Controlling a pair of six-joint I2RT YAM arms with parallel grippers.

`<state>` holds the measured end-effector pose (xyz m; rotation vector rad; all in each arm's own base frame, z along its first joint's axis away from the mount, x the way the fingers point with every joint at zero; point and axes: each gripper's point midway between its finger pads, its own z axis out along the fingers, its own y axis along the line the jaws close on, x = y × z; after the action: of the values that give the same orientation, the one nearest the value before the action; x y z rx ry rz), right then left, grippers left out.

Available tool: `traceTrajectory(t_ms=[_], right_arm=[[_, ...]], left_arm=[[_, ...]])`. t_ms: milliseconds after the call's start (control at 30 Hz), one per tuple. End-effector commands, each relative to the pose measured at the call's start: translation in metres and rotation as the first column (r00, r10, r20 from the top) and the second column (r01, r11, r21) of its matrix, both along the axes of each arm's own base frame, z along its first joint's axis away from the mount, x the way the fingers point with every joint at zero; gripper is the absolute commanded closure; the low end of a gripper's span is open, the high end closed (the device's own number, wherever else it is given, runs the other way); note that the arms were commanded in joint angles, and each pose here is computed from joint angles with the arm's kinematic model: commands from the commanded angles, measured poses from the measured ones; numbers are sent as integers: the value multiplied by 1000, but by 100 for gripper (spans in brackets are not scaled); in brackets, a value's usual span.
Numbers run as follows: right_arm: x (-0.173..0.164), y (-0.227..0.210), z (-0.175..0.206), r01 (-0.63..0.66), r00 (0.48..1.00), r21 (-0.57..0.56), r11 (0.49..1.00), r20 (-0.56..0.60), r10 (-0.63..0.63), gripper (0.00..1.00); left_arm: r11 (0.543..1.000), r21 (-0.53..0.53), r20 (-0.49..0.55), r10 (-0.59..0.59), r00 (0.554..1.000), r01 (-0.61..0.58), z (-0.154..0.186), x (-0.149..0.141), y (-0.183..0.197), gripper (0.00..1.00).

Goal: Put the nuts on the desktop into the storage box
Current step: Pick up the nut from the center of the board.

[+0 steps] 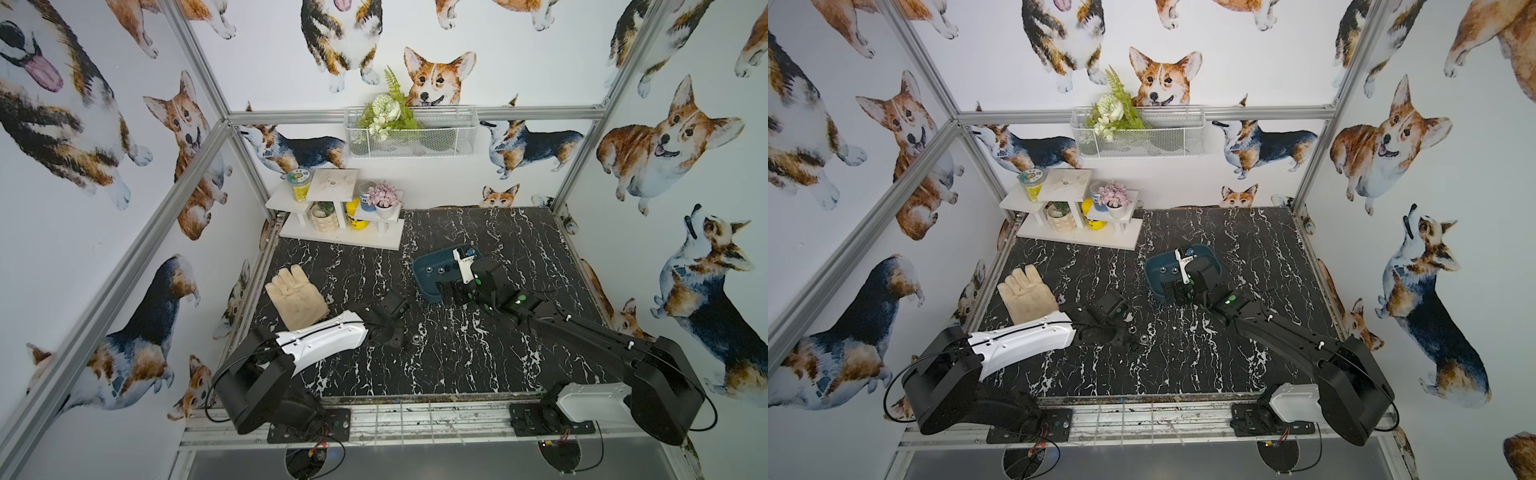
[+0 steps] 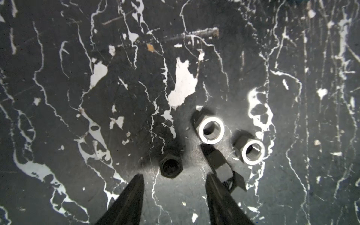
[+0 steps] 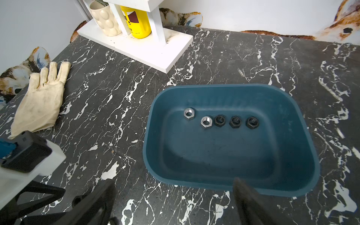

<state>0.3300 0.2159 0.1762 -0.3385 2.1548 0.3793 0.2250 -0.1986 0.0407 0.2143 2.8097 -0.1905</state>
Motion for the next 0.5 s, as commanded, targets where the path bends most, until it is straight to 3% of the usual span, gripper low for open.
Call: traceTrajectory(t_ms=[0, 233, 333, 400, 467], right_arm=[[5, 5, 12, 2, 999, 41, 999, 34, -3, 0], [4, 3, 14, 4, 999, 45, 999, 38, -6, 0], [2, 3, 13, 5, 999, 49, 999, 39, -7, 0], [2, 2, 14, 6, 999, 52, 999, 41, -8, 0], [2, 2, 15, 5, 999, 51, 999, 41, -7, 0]], left_arm=[[999, 45, 13, 24, 1000, -25, -4, 4, 7, 44], [999, 30, -22, 19, 1000, -19, -16, 2, 1, 49], [999, 34, -27, 17, 999, -16, -21, 3, -1, 54], [999, 42, -38, 22, 999, -20, -23, 3, -1, 62], [999, 40, -41, 24, 999, -23, -24, 4, -2, 63]])
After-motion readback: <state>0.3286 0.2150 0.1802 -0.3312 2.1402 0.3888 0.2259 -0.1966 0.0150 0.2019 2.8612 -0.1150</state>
